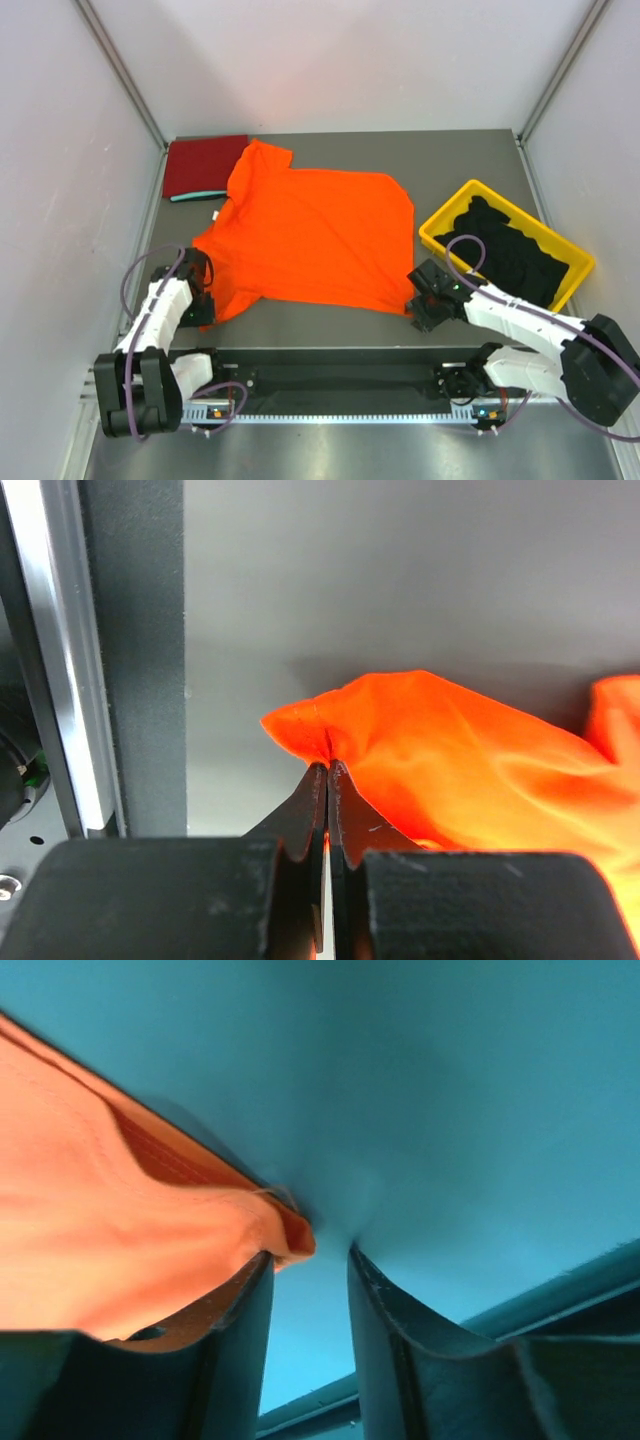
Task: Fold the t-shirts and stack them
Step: Fold the tshirt
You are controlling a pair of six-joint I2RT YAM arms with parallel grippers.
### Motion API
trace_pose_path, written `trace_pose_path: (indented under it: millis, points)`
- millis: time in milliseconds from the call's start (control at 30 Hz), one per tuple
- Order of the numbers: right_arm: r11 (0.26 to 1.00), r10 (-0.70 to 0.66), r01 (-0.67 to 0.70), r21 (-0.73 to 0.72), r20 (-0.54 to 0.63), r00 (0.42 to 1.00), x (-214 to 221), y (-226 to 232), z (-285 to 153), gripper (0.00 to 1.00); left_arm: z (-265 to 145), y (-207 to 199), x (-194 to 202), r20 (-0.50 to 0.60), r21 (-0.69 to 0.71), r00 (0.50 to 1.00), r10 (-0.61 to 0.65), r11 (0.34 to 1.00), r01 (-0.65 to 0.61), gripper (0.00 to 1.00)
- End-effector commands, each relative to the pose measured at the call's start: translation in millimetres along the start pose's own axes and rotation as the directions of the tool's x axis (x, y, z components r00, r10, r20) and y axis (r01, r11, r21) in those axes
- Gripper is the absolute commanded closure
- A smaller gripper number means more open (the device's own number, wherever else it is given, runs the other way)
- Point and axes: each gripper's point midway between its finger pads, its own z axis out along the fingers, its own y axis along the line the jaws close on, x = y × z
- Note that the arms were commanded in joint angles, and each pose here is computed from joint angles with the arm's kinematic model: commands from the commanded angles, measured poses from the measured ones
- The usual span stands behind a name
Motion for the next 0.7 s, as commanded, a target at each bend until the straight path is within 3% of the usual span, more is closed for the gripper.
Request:
trace_pose_path:
  millis: [0,100,167,367,667]
  points:
    - [1.000,0.007,-0.008,0.010,0.072,0.997,-10.1,-1.9,10.3,0.71,-13.6,-3.6,-12.6,0.047,0.024,0.999,0.004,1.000,-0.005,1.00]
    - [1.000,-0.002,-0.001,0.025,0.108,0.994,-16.5,-3.7,9.1,0.93,-18.0,-4.5,-15.1,0.056,0.034,0.998,0.013,0.999,-0.015,1.00]
    - [1.000,-0.012,0.010,0.020,0.127,0.992,-20.5,-0.7,6.1,1.00,-20.0,-5.8,-18.4,0.075,0.041,0.997,0.036,0.998,-0.039,1.00]
    - [0.994,-0.108,0.097,0.059,0.216,0.971,-39.6,4.5,-16.3,1.00,-47.1,-15.5,-38.6,0.203,0.061,0.975,0.086,0.993,-0.101,1.00]
    - [0.974,-0.226,0.226,0.023,0.222,0.949,-42.8,5.2,-25.6,1.00,-75.0,-21.6,-48.1,0.259,0.124,0.959,0.114,0.981,-0.150,1.00]
